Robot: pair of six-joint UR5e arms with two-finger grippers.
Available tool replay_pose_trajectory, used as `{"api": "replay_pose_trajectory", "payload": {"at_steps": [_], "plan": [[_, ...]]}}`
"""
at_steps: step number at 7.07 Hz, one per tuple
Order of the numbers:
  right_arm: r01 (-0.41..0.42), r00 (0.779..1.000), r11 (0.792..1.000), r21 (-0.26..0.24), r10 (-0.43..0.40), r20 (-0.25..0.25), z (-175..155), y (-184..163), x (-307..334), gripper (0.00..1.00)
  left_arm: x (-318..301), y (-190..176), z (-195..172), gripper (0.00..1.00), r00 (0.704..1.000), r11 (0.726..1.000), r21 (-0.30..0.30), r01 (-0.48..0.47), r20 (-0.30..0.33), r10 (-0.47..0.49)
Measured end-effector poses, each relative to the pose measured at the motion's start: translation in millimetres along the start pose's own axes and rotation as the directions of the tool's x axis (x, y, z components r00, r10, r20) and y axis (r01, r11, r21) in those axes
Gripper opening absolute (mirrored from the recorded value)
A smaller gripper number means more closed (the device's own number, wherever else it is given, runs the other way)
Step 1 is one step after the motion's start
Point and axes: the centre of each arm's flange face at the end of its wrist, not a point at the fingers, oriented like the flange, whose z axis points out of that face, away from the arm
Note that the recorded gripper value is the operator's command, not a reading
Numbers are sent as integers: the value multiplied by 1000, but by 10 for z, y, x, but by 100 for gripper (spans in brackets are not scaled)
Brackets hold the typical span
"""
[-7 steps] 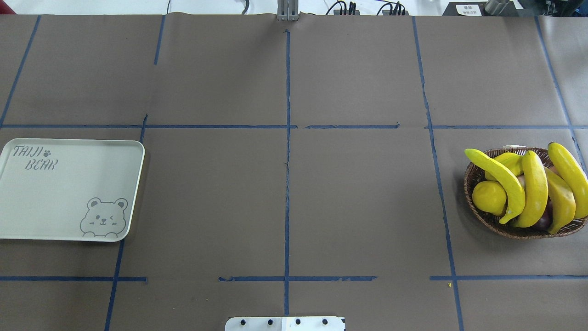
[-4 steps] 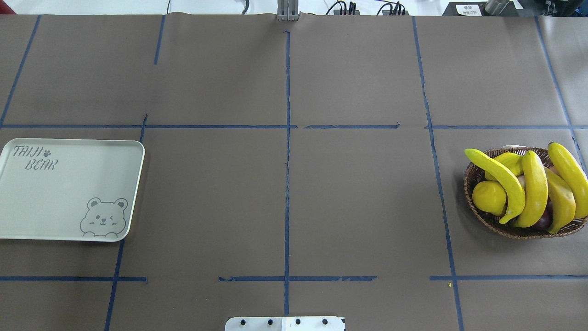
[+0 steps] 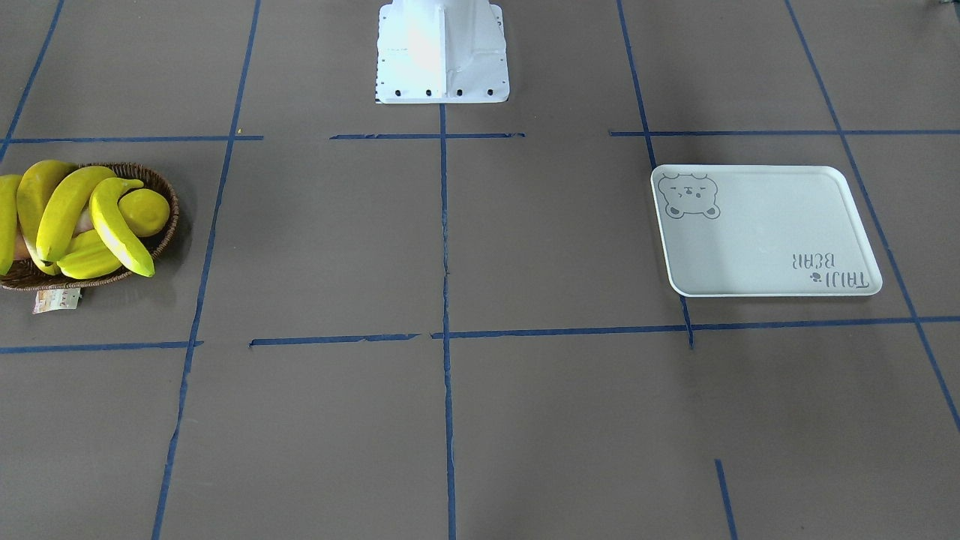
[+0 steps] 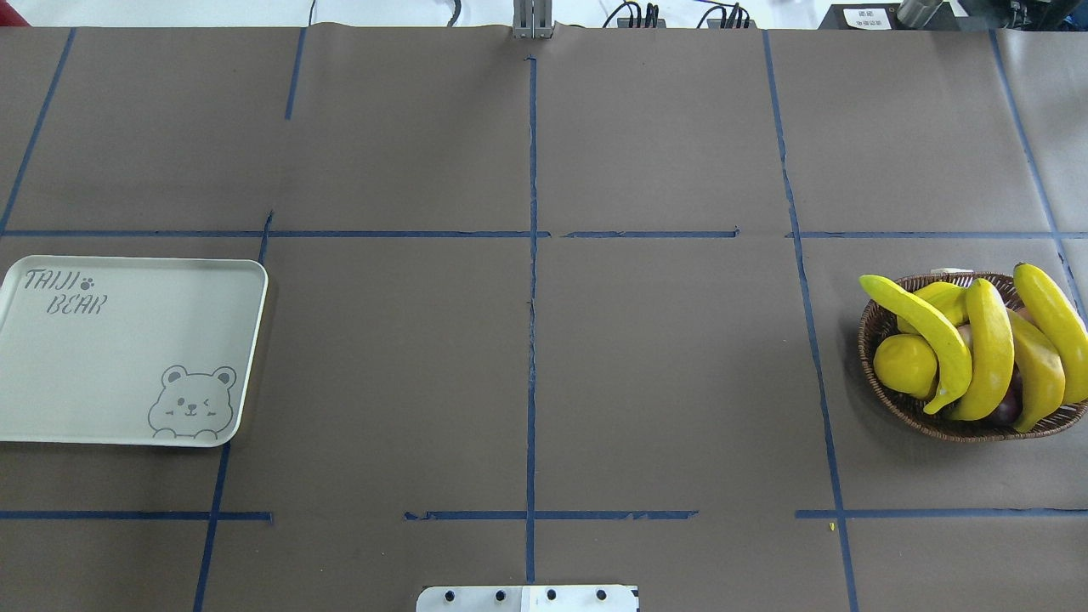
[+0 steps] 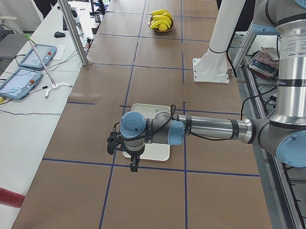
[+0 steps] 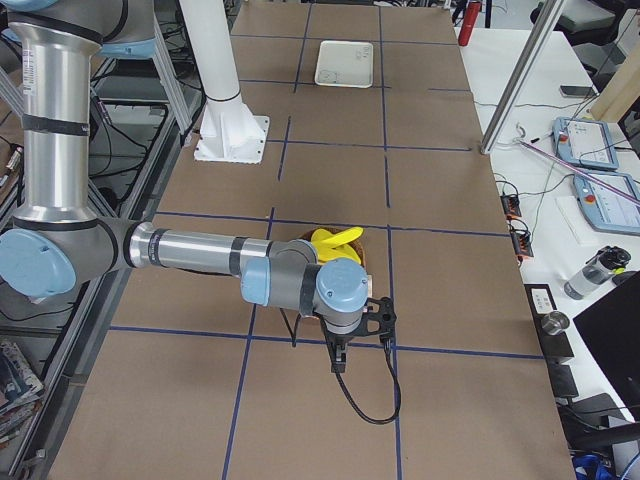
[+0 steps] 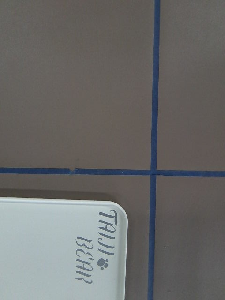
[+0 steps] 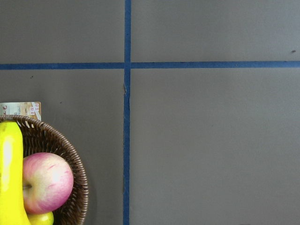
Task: Transfer all bananas from basket to plate
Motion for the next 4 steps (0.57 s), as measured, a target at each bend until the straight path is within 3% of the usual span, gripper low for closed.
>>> {"api": "replay_pose_trajectory", "payload": {"at_steps": [2, 4], "plan": [[25, 1000, 1000, 19, -25, -1, -90, -60, -113, 100, 6, -1, -6, 100, 1000, 1000, 1, 0, -2, 0], [111, 994, 993, 44, -110, -14, -244, -206, -523, 100, 6, 1, -6, 100, 1000, 1000, 1, -1, -4, 1]]}}
